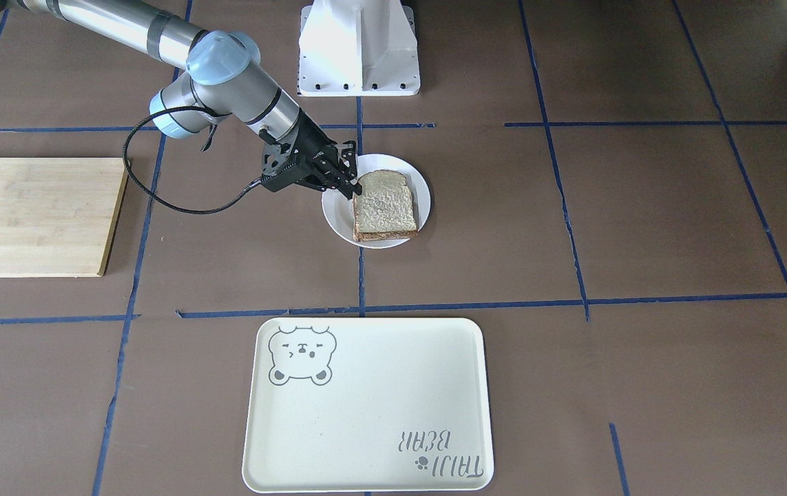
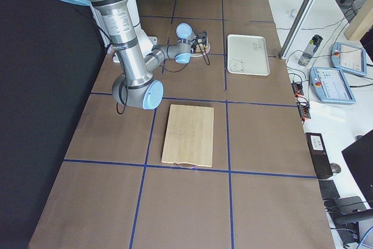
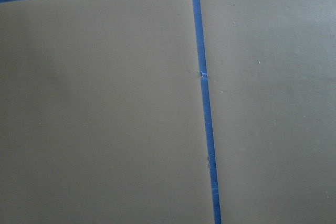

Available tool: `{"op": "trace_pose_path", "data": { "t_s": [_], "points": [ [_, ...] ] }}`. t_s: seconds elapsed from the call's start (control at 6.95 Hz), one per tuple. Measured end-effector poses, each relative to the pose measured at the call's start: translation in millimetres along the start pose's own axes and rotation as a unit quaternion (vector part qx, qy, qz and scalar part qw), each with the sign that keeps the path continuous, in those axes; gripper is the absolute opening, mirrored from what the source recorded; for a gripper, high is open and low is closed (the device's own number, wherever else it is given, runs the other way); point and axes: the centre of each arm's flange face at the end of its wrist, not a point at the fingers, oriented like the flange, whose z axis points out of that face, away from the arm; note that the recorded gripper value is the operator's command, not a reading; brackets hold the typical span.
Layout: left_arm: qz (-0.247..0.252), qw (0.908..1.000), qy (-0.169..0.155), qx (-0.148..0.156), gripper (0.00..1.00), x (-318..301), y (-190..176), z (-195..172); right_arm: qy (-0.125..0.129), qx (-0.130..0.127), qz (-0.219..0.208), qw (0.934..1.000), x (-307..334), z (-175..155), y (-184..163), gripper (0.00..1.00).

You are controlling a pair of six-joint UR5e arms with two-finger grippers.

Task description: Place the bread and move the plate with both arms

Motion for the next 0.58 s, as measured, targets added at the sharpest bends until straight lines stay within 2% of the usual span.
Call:
{"op": "trace_pose_path", "data": {
  "t_s": [0.14,0.29,0.58],
  "points": [
    [0.001,1.0000,0.000,0.001,1.00,1,0,-1,0.007,0.002,0.000,1.0000,1,-1,-6,1.00],
    [0.002,1.0000,0.000,0.002,1.00,2,-1,-2,0.028,0.000,0.006,0.9996,3,-5,-22,1.00],
    [0.002,1.0000,-0.001,0.003,1.00,3,-1,-3,0.103,-0.034,-0.004,0.9941,23,-29,-85,1.00]
  ]
}}
